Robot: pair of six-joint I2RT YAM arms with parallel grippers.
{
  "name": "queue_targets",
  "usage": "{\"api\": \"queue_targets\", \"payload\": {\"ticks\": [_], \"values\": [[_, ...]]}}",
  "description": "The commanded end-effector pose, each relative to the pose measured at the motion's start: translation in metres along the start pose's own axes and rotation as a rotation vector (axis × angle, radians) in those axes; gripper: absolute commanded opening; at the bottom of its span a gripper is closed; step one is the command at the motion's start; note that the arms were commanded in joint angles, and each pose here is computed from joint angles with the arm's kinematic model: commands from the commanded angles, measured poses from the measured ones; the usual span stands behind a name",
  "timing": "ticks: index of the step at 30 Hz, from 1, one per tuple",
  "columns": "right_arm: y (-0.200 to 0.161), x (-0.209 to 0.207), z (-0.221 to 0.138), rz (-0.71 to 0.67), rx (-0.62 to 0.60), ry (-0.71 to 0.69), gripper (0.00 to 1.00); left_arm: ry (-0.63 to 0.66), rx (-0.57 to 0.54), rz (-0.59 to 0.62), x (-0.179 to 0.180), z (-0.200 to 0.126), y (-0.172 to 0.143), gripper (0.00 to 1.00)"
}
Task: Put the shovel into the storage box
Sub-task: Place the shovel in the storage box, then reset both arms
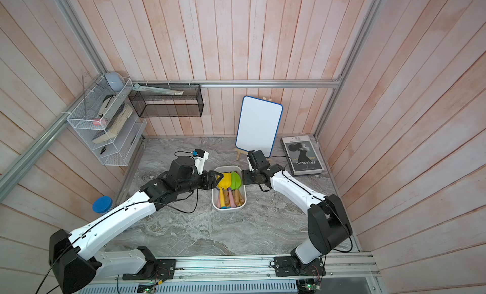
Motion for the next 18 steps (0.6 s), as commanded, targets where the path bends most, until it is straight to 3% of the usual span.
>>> {"api": "queue_targets", "payload": {"ticks": [1, 3, 6, 11, 18], "values": [[-0.010, -0.036, -0.017, 0.029, -0.010, -0.105, 0.67, 0.097, -0.135, -0.013, 0.031, -0.021, 0.024, 0.69], [-0.013, -0.056, -0.028, 0.057, -0.037, -0.137, 0.68, 0.142, -0.202, -0.029, 0.048, -0.037, 0.035, 0.77], [-0.020, -0.091, -0.047, 0.115, -0.096, -0.199, 0.72, 0.224, -0.305, -0.039, 0.072, -0.063, 0.052, 1.00], [-0.034, -0.142, -0.076, 0.193, -0.231, -0.296, 0.97, 0.377, -0.377, -0.012, 0.102, -0.084, 0.066, 1.00], [-0.050, -0.192, -0.104, 0.347, -0.389, -0.330, 0.98, 0.535, -0.485, 0.135, 0.124, -0.101, 0.076, 1.00]]}}
Point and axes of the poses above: each gripper's point midway between its finger pads, its own z axis out along the fingers, its own x axis along the line the jaws close on, y = z × x, the point moved 1 cm from there along -z, back along the fingers, and after that the axes turned 3 degrees about -z, right-handed, at the moved point
